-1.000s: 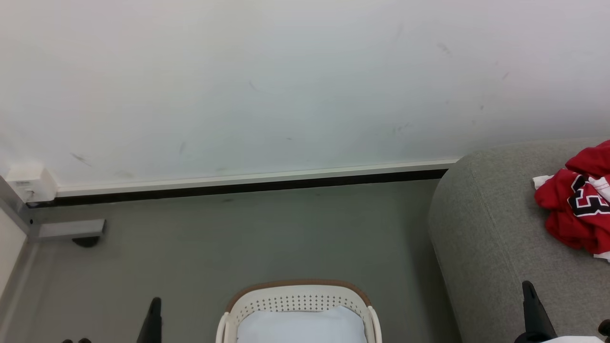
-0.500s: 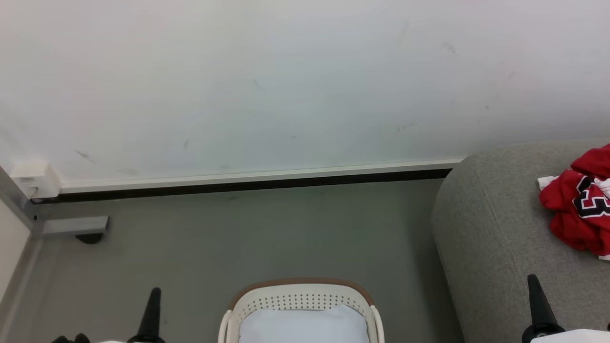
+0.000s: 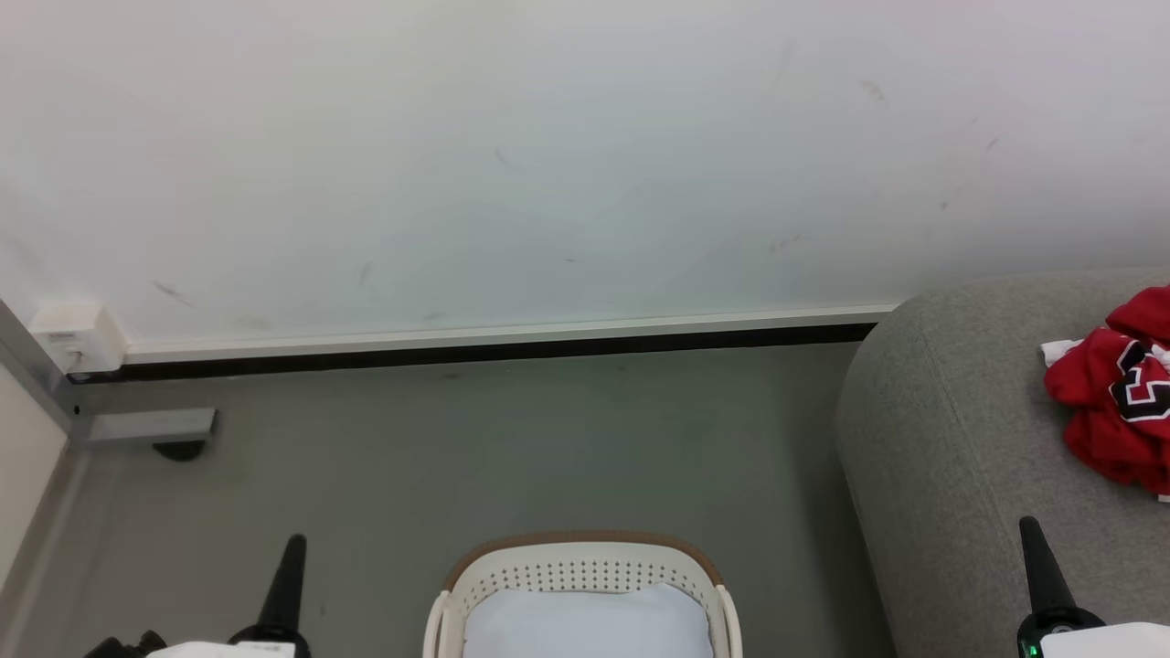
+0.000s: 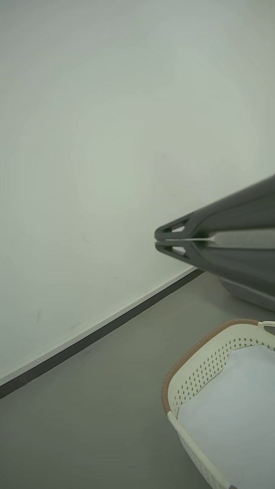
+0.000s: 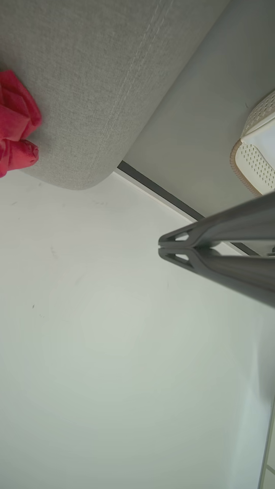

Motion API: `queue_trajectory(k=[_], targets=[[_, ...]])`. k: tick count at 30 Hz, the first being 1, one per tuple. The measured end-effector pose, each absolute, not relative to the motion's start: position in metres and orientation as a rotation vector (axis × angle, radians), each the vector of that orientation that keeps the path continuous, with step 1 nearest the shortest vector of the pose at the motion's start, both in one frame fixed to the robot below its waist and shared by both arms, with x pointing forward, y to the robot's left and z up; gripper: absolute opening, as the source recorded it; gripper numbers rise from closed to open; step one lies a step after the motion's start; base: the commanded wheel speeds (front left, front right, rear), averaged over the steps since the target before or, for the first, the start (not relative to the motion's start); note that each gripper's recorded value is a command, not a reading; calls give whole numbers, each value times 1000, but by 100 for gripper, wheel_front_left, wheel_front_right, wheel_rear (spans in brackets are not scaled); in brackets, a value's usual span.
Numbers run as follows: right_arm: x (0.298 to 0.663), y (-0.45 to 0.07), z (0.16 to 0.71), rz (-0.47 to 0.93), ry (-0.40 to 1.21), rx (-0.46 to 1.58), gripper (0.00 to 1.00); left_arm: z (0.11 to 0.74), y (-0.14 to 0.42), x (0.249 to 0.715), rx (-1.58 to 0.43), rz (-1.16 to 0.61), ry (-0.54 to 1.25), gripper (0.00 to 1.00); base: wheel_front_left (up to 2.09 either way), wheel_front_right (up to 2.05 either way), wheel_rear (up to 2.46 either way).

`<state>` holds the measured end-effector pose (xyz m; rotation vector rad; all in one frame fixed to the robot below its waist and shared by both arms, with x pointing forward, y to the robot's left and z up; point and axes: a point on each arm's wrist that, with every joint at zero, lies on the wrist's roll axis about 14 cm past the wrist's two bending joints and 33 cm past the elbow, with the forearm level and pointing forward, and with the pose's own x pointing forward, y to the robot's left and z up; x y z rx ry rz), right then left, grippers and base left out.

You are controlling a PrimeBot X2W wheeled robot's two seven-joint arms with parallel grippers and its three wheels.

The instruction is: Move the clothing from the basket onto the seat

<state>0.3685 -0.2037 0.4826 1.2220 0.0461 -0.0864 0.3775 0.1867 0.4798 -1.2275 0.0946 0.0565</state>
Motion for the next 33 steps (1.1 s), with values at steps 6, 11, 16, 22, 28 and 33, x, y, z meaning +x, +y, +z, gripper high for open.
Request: queue_trajectory(k=[6,11,16,22,28,33], targets=[[373,-203,487,-74,38,1285,0,484,188,380,-1290,49,81,0,0,0,0],[375,-202,489,-66,34,1328,0,487,189,381,-1326,44,74,0,0,0,0],[376,-202,491,-59,31,1365,0,488,191,382,-1369,43,67,0,0,0,0],[378,-202,493,-52,25,1413,0,493,193,384,-1418,35,53,0,0,0,0],[381,-201,497,-40,19,1461,0,496,194,385,-1458,25,43,0,0,0,0],[383,-201,499,-30,17,1486,0,497,195,386,-1490,24,36,0,0,0,0]])
